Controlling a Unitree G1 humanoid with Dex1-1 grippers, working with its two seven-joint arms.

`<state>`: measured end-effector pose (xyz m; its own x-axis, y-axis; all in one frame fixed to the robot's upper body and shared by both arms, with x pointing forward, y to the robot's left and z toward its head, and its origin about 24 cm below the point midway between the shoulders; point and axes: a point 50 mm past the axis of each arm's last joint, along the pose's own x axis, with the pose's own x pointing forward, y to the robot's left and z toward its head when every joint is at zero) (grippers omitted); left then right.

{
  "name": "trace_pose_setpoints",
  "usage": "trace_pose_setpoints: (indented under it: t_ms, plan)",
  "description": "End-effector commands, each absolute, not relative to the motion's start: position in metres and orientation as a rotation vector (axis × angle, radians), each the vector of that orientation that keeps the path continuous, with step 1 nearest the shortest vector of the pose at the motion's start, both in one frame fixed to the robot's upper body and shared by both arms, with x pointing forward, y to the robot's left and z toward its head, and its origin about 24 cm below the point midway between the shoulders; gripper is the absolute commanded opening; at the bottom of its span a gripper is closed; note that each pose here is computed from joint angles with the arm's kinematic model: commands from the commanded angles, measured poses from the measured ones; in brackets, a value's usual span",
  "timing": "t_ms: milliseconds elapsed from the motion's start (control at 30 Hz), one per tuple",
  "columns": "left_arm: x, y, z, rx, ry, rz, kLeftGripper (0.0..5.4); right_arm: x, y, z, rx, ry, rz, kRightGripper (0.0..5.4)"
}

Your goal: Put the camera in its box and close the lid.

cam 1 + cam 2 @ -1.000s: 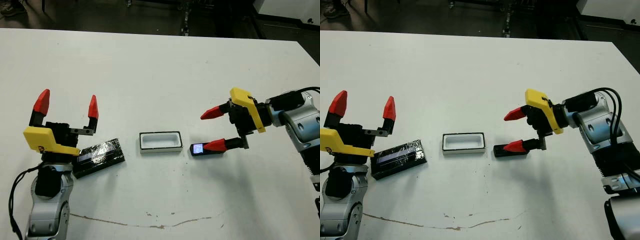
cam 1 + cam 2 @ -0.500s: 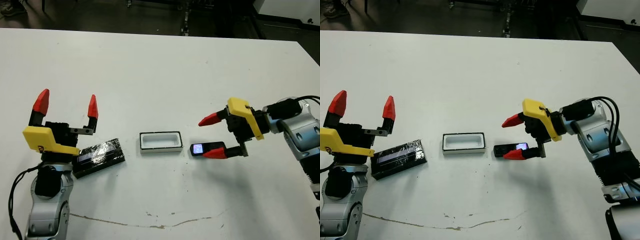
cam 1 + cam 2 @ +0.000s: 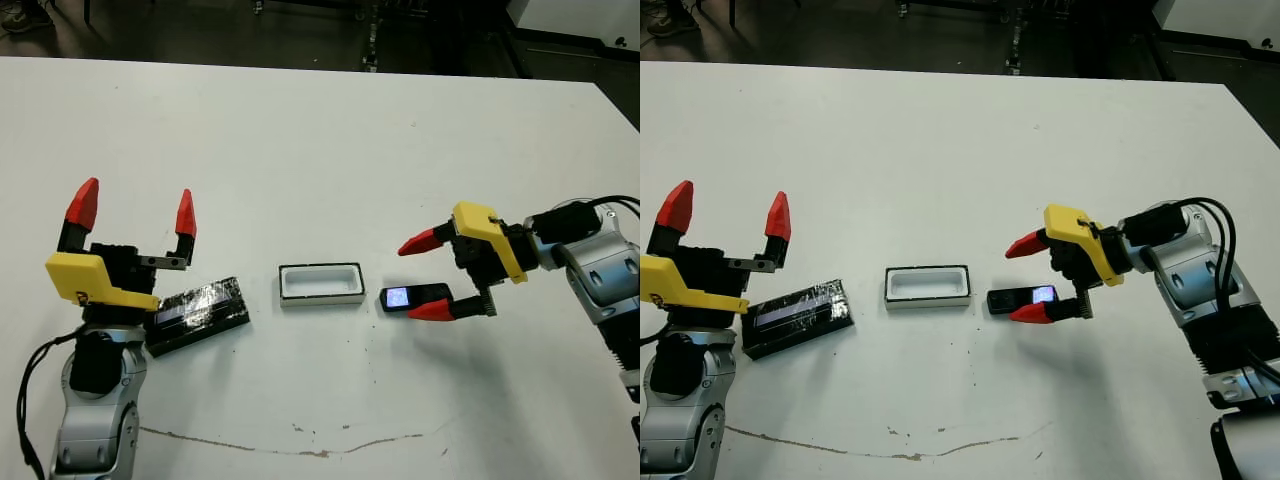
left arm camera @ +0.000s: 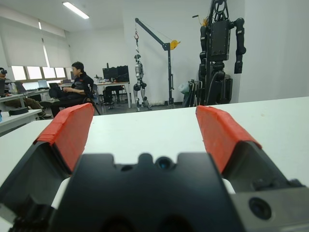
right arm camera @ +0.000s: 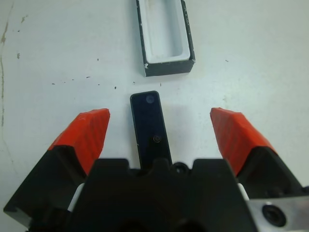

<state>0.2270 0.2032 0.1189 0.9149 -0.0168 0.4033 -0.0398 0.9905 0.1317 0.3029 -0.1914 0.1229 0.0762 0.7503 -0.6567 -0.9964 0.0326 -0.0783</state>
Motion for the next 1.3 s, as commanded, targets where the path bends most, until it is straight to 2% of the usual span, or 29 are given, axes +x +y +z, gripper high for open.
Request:
trace_pose_setpoints:
  t_ms: [33, 300, 367, 467, 667, 700, 867, 1300]
  plan:
    - [0.226, 0.204, 0.115, 0.147, -0.393, 0.016, 5.39, 0.3, -0.193, 0.115, -0.603, 0.533, 1.424, 5.4]
    - [0.226, 0.203, 0.115, 0.142, -0.395, 0.016, 5.4, 0.299, -0.192, 0.109, -0.585, 0.542, 1.429, 5.39]
    - [0.226, 0.203, 0.114, 0.144, -0.395, 0.018, 5.4, 0.299, -0.192, 0.108, -0.58, 0.538, 1.431, 5.2]
    - [0.226, 0.203, 0.114, 0.139, -0.396, 0.018, 5.4, 0.299, -0.192, 0.105, -0.586, 0.542, 1.433, 5.34]
    - [0.225, 0.203, 0.115, 0.136, -0.393, 0.018, 5.4, 0.298, -0.191, 0.1, -0.581, 0.565, 1.43, 5.01]
    - [0.225, 0.203, 0.115, 0.134, -0.395, 0.017, 5.4, 0.298, -0.191, 0.099, -0.578, 0.565, 1.431, 4.78]
    - [0.225, 0.203, 0.115, 0.139, -0.399, 0.017, 5.4, 0.298, -0.191, 0.096, -0.57, 0.554, 1.433, 4.39]
    - [0.225, 0.203, 0.118, 0.137, -0.403, 0.023, 5.4, 0.299, -0.193, 0.093, -0.575, 0.529, 1.415, 2.19]
